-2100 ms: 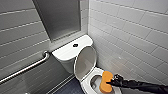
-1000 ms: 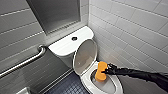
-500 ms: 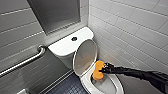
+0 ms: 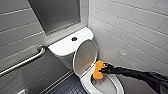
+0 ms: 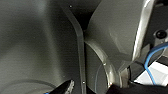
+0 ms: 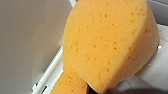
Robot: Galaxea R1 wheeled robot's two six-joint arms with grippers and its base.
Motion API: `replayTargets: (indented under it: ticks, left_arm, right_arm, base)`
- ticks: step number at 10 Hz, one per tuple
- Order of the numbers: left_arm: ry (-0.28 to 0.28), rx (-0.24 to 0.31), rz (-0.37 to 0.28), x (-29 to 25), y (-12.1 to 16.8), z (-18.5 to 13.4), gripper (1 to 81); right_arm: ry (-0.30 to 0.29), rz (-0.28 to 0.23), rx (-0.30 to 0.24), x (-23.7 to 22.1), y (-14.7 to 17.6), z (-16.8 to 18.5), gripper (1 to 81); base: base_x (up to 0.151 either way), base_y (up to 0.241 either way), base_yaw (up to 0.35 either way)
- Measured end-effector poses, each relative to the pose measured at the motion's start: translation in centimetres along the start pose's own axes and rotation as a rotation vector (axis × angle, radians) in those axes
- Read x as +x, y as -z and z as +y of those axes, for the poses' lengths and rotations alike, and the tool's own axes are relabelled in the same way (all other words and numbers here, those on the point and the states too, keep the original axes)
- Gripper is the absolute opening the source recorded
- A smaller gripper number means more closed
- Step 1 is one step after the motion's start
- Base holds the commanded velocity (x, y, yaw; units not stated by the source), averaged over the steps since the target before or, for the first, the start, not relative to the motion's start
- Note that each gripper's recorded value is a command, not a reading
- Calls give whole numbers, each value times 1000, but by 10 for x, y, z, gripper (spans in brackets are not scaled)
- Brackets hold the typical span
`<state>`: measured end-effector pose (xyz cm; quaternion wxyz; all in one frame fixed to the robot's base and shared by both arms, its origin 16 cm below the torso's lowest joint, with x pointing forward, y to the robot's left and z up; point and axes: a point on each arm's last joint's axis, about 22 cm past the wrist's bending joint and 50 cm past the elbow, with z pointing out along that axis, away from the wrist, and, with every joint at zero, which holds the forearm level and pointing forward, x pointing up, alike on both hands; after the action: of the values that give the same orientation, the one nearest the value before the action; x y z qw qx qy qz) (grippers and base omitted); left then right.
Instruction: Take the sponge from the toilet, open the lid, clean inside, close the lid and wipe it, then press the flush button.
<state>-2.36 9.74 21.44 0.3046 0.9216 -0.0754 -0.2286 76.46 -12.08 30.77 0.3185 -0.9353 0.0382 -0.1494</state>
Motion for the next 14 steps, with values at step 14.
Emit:
replayTargets:
  ticks: [14]
  left_arm:
    - [-41, -168, 99, 24, 61, 32, 811]
  right_arm:
    - [-145, 30, -38, -52, 61, 88, 10]
  base:
    - [0, 0, 0]
